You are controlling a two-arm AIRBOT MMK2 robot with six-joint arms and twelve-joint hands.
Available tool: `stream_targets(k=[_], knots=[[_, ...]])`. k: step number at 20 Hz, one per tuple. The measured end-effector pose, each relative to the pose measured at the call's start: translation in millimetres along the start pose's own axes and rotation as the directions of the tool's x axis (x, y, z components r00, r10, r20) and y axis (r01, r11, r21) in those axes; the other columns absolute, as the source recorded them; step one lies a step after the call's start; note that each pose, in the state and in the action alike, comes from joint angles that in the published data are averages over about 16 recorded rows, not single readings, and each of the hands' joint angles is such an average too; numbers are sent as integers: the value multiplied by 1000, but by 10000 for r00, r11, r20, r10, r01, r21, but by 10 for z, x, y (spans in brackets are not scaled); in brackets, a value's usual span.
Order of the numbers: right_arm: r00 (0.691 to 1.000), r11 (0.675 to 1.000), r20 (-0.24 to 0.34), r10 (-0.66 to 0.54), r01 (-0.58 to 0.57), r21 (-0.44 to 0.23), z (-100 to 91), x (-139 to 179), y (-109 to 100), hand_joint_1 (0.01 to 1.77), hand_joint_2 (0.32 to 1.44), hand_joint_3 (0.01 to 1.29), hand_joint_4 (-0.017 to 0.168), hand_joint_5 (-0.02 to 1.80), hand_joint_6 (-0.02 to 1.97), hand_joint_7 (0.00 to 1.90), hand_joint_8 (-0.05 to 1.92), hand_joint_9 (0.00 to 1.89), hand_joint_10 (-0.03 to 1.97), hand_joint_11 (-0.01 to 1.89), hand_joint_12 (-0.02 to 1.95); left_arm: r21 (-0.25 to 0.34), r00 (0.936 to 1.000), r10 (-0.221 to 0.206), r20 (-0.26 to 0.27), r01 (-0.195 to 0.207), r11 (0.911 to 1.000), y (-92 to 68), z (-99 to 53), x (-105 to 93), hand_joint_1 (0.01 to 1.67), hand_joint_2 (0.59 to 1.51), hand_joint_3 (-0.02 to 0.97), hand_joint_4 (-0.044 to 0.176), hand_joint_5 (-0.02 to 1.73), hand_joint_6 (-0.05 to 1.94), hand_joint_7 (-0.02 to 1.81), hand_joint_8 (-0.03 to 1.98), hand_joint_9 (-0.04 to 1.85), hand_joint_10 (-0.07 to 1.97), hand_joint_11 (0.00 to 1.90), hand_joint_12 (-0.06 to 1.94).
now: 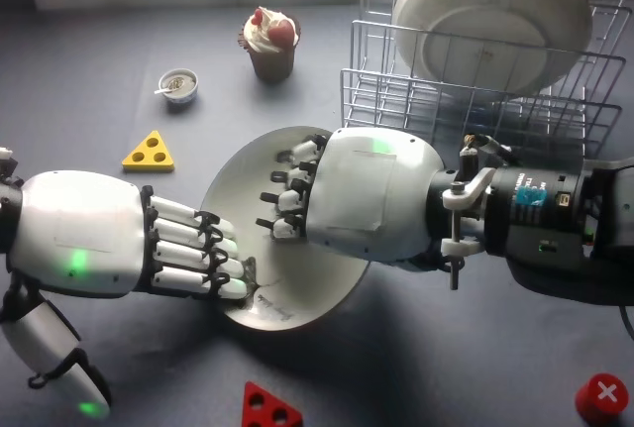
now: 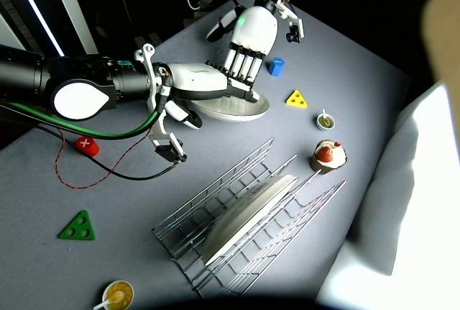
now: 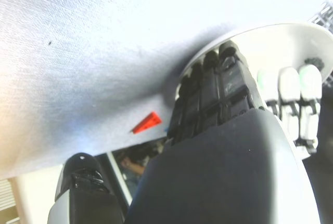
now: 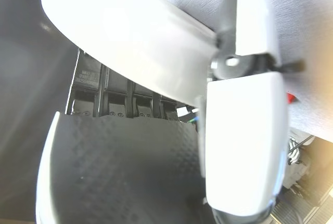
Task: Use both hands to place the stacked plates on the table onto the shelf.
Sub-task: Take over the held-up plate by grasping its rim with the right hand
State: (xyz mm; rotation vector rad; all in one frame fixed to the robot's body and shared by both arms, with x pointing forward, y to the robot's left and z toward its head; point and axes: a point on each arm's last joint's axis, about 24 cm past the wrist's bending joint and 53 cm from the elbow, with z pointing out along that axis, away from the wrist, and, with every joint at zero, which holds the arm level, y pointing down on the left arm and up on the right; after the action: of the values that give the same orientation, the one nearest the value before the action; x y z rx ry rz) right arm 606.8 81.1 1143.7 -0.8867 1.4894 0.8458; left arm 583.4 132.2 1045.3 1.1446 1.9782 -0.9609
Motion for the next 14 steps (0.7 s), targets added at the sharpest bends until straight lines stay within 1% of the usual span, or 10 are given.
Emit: stream_targets(k=[4, 6, 8, 11, 12, 14], knots=[[9998, 9999, 130, 154, -153, -15, -38, -56, 22, 1352, 915, 14, -3, 693, 293, 748, 225, 756, 342, 736, 808, 26, 9996, -81, 254, 80, 10000, 2, -12, -84, 86, 935, -1, -10, 66, -34, 112, -12, 134, -3, 155, -11], [9994, 9995, 167, 311, -312, 16, -83, -82, 28, 1378, 917, 14, -6, 751, 355, 837, 269, 860, 417, 835, 960, 19, 9986, -140, 517, 139, 9999, 13, -32, -174, 87, 934, 0, -8, 70, -28, 115, -10, 137, 0, 160, -8], [9985, 9986, 194, 520, -521, 65, -142, -112, 35, 1396, 918, 14, -8, 800, 418, 915, 315, 951, 491, 926, 1104, -11, 9961, -226, 853, 227, 9997, 34, -68, -284, 87, 933, -1, -7, 76, -20, 121, -8, 142, 4, 165, -4], [9955, 9954, 176, 936, -939, 193, -258, -158, 46, 1403, 914, 13, -10, 838, 511, 981, 380, 1026, 584, 998, 1284, -91, 9898, -326, 1385, 341, 9994, 80, -152, -456, 89, 934, -1, -5, 86, -10, 128, -5, 145, 8, 171, 1], [9936, 9934, 171, 1115, -1119, 254, -303, -181, 48, 1404, 913, 13, -10, 844, 531, 993, 389, 1039, 593, 1008, 1311, -122, 9870, -349, 1569, 373, 9992, 96, -188, -515, 91, 933, -1, -4, 90, -7, 128, -5, 144, 9, 171, 2], [9876, 9869, 193, 1557, -1563, 396, -403, -251, 53, 1406, 912, 13, -9, 860, 570, 1019, 404, 1068, 595, 1019, 1300, -178, 9799, -391, 1954, 434, 9989, 130, -271, -637, 94, 933, 0, -2, 97, -2, 130, -3, 142, 10, 173, 5]])
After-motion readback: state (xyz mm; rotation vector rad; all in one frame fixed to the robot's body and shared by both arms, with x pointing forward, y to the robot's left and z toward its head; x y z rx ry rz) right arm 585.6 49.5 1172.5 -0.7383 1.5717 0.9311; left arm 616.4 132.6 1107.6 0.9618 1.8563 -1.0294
